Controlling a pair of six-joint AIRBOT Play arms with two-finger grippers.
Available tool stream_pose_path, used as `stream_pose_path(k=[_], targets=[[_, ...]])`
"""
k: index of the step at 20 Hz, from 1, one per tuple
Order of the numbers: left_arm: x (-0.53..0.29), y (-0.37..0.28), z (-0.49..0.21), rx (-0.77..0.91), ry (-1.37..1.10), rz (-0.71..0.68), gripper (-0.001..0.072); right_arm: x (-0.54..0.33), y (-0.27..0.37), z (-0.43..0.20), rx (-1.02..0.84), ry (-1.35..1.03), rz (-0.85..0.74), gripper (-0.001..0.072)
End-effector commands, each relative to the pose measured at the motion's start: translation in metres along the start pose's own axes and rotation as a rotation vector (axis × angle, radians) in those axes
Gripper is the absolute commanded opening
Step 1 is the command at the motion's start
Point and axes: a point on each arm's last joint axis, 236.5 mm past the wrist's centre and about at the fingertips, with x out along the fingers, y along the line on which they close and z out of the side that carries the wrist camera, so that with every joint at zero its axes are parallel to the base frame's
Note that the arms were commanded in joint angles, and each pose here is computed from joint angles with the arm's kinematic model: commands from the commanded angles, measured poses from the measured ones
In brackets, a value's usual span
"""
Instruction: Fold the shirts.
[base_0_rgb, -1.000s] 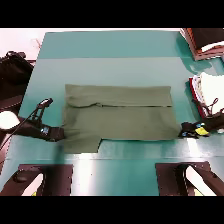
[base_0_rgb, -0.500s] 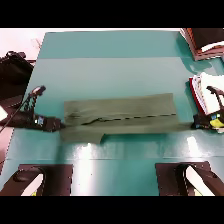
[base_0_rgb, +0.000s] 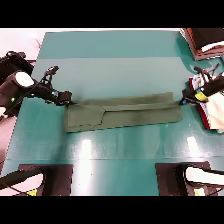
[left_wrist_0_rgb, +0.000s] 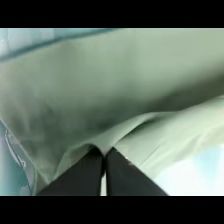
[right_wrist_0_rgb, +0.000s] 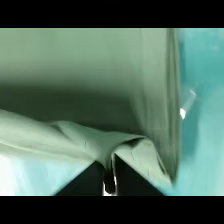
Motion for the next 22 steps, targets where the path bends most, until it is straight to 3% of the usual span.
stream_pose_path(k=[1,2,3,4,6,7,9,15,16,17,20,22], targets=[[0.009,0.005,0.022,-0.023,-0.046,0.007,0.0548,0.009,0.035,0.058,0.001,-0.083,0.183,0.0352],[0.006,0.003,0.025,-0.034,-0.057,0.006,0.0604,0.004,0.042,0.065,-0.012,-0.092,0.238,0.0433],[0.001,0.0,0.029,-0.027,-0.066,0.003,0.0603,0.0,0.038,0.066,-0.03,-0.088,0.252,0.044],[-0.002,-0.002,0.03,-0.022,-0.063,-0.001,0.0552,-0.001,0.029,0.063,-0.039,-0.08,0.243,0.0451],[-0.003,-0.013,0.027,-0.03,-0.044,-0.039,0.0123,0.003,0.002,0.048,0.003,-0.048,0.255,0.0452],[-0.003,-0.021,0.026,-0.04,-0.043,-0.069,0.0024,0.009,-0.013,0.038,0.042,-0.029,0.265,0.0463],[0.001,-0.039,0.027,-0.025,-0.052,-0.105,0.0025,0.027,-0.046,0.018,0.144,-0.001,0.286,0.0526],[0.027,-0.118,0.03,0.039,-0.129,-0.174,0.0025,0.087,-0.058,-0.016,0.225,0.14,0.347,0.0521],[0.035,-0.127,0.026,0.05,-0.123,-0.181,0.0025,0.091,-0.048,-0.013,0.198,0.139,0.361,0.0497],[0.044,-0.135,0.021,0.054,-0.107,-0.186,0.0025,0.092,-0.036,-0.007,0.172,0.124,0.378,0.0418],[0.075,-0.156,0.009,0.045,-0.057,-0.219,0.0025,0.08,-0.001,0.009,0.049,0.098,0.417,0.0037],[0.094,-0.168,0.007,0.056,-0.023,-0.229,0.0024,0.053,0.02,0.022,-0.044,0.05,0.404,0.0015]])
